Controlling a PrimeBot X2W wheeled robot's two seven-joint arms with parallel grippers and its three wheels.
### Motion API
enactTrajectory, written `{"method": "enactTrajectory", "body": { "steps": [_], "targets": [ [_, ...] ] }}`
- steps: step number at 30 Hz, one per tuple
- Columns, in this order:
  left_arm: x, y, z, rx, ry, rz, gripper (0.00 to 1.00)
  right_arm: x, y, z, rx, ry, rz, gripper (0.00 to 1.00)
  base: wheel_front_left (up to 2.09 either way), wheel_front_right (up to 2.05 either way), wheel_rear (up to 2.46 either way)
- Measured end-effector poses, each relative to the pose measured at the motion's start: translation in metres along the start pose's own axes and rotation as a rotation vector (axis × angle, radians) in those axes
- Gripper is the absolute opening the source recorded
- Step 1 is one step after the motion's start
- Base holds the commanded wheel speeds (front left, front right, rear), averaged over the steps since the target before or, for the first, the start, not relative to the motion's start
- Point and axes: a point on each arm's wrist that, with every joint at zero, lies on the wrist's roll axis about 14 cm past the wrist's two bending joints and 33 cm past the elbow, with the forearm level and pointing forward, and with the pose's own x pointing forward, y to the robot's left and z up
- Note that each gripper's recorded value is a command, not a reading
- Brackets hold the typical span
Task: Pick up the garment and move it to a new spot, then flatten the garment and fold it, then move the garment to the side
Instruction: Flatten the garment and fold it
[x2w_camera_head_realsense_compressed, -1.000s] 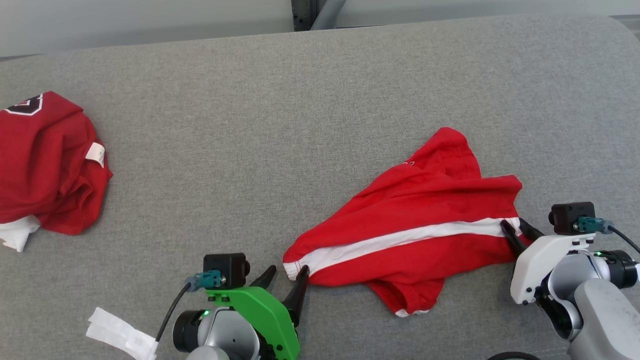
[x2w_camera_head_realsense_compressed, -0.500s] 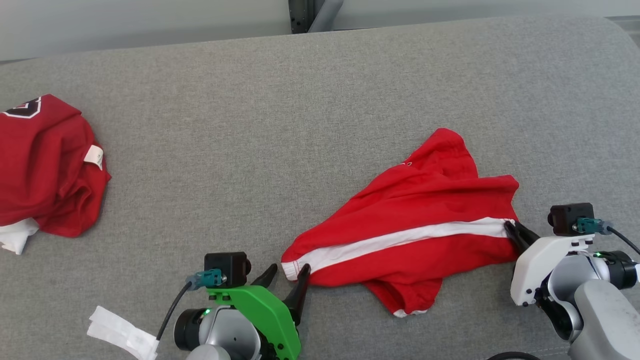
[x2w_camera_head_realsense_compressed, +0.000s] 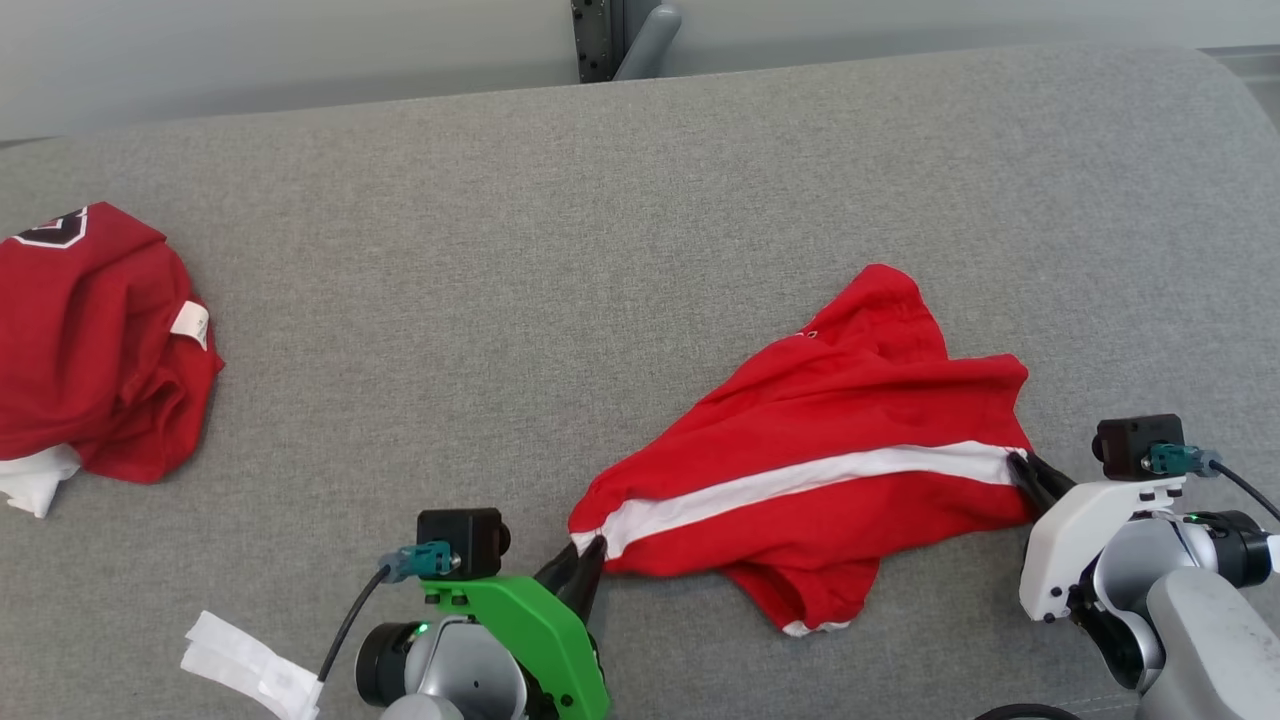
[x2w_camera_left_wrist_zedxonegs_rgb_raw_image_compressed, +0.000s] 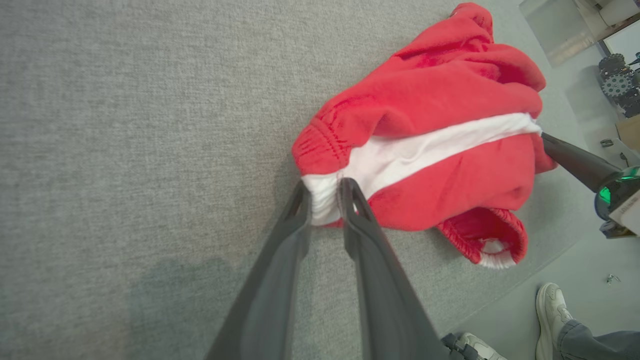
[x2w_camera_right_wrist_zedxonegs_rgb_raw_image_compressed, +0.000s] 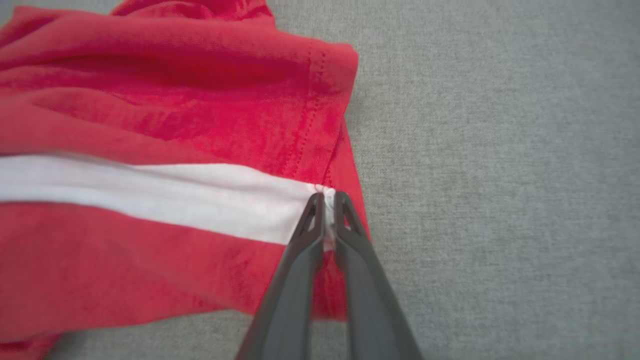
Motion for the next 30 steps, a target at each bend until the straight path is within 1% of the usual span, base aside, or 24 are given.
{"method": "enactTrajectory", "body": {
  "steps": [1, 2, 5, 7, 11, 17, 22, 24, 29, 30],
  "targets": [
    [0.000, 0.000, 0.000, -0.002, 0.000, -0.002, 0.02, -0.001, 0.000, 0.000, 0.000, 0.000, 0.000, 0.10, 0.00, 0.00, 0.00],
    [-0.001, -0.001, -0.001, -0.001, 0.001, -0.002, 0.00, -0.001, 0.000, -0.001, 0.001, 0.002, 0.000, 0.09, 0.00, 0.00, 0.00],
    [-0.001, -0.004, -0.002, -0.001, 0.005, -0.012, 0.00, -0.003, 0.000, -0.002, 0.001, 0.001, 0.000, 0.07, 0.00, 0.00, 0.00],
    [-0.001, -0.007, -0.003, -0.002, 0.007, -0.023, 0.00, -0.004, 0.001, 0.000, 0.000, -0.006, 0.001, 0.00, 0.00, 0.00, 0.00],
    [-0.002, -0.012, 0.004, -0.011, -0.018, -0.043, 0.00, -0.008, 0.005, 0.008, 0.001, -0.036, 0.017, 0.00, 0.00, 0.00, 0.00],
    [-0.010, -0.021, 0.036, -0.022, -0.113, -0.086, 0.00, -0.020, 0.004, 0.038, 0.002, -0.116, 0.040, 0.00, 0.00, 0.00, 0.00],
    [-0.022, -0.032, 0.068, -0.045, -0.206, -0.138, 0.00, -0.036, 0.006, 0.069, 0.029, -0.199, 0.069, 0.00, 0.00, 0.00, 0.00],
    [-0.028, -0.036, 0.082, -0.051, -0.246, -0.160, 0.00, -0.045, 0.008, 0.087, 0.059, -0.249, 0.087, 0.00, 0.00, 0.00, 0.00],
    [-0.037, -0.043, 0.124, -0.013, -0.305, -0.222, 0.00, -0.063, 0.005, 0.144, 0.148, -0.387, 0.133, 0.00, 0.00, 0.00, 0.00],
    [-0.036, -0.043, 0.136, 0.017, -0.314, -0.228, 0.00, -0.063, 0.002, 0.157, 0.158, -0.409, 0.137, 0.00, 0.00, 0.00, 0.00]
  ]
}}
